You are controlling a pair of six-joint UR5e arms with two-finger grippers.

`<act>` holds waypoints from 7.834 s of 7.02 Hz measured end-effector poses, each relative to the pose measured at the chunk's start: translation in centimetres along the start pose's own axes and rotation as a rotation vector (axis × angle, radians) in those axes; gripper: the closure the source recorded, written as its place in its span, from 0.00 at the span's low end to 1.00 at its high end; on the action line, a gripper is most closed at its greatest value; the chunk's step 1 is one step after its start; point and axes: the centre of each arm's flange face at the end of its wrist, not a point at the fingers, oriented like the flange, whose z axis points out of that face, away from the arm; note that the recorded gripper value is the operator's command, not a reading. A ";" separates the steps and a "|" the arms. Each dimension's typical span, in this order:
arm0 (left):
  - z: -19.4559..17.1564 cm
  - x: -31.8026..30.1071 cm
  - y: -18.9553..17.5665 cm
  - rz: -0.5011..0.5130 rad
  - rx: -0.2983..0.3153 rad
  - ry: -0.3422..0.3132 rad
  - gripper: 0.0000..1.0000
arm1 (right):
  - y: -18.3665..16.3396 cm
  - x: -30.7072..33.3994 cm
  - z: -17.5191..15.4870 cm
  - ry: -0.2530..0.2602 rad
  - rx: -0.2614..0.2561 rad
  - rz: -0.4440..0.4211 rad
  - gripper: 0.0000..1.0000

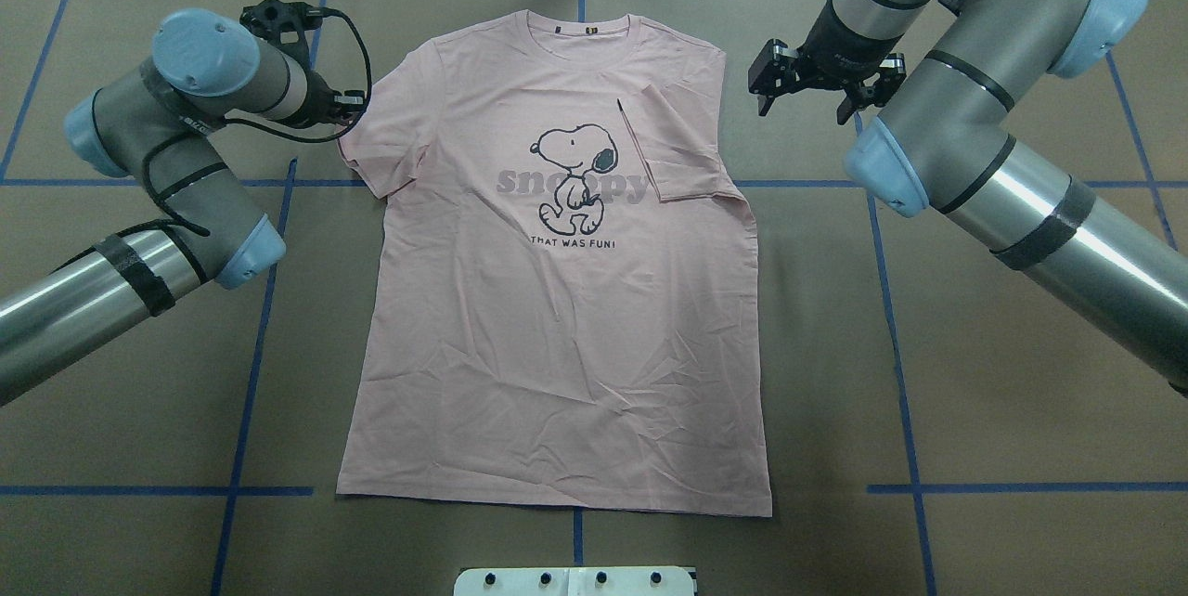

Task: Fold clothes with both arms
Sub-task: 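Fold the sleeve nearest the left gripper inward toward the shirt center, then move both grippers to the shirt hem corners nearest the robot, then grasp both hem corners with the left and right grippers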

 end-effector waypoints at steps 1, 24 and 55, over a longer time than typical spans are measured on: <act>-1.8 2.9 -0.7 -0.010 -0.021 0.001 1.00 | 0.0 0.0 0.0 0.000 0.001 0.000 0.00; -16.5 8.1 10.7 0.040 -0.156 0.112 0.00 | 42.9 0.2 13.5 0.036 0.093 0.162 0.00; -13.9 4.9 38.9 -0.325 -0.309 -0.116 0.92 | 42.8 -0.8 11.4 -0.006 0.054 0.166 1.00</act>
